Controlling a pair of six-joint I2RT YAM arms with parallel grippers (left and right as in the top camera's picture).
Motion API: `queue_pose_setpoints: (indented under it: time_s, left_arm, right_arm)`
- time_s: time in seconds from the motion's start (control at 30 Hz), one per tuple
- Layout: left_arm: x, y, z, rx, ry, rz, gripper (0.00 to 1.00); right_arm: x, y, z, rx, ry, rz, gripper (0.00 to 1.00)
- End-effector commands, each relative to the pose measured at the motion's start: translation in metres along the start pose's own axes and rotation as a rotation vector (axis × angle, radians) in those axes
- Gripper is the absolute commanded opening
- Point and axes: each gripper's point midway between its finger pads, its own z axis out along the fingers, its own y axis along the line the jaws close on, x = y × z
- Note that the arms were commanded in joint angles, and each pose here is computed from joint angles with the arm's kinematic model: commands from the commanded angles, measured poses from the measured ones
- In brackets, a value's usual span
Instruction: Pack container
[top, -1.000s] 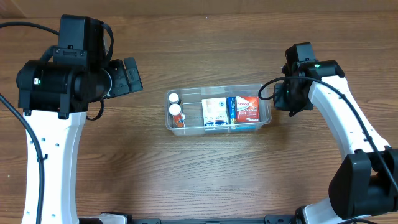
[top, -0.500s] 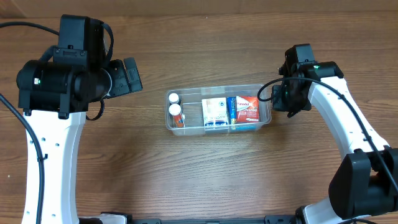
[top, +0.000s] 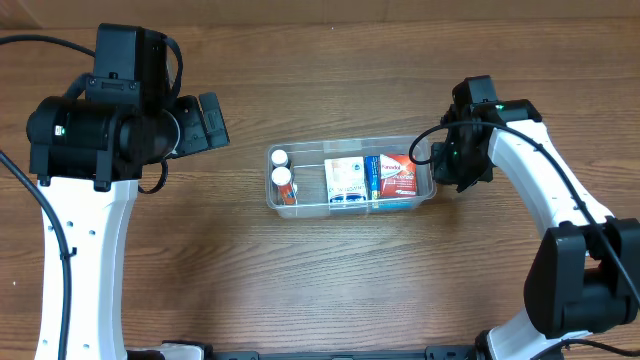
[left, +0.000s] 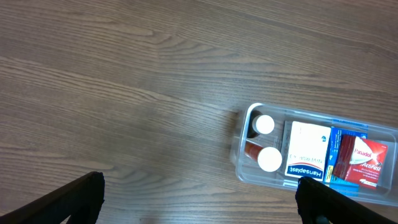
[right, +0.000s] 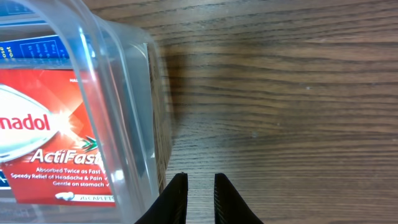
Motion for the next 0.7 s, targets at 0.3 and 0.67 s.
queue_pose_setpoints:
  time_s: [0.3,0.67]
  left_arm:
    - [-0.003,0.003,0.000,-0.013,-0.009,0.016,1.00]
    - [-0.003,0.003,0.000,-0.013,-0.008,0.016,1.00]
  right_arm:
    - [0.004,0.048,-0.004,-0.288,0.005,-0.186,0.14]
    - [0.004,0.060,-0.009,-0.364,-0.003,-0.224,0.15]
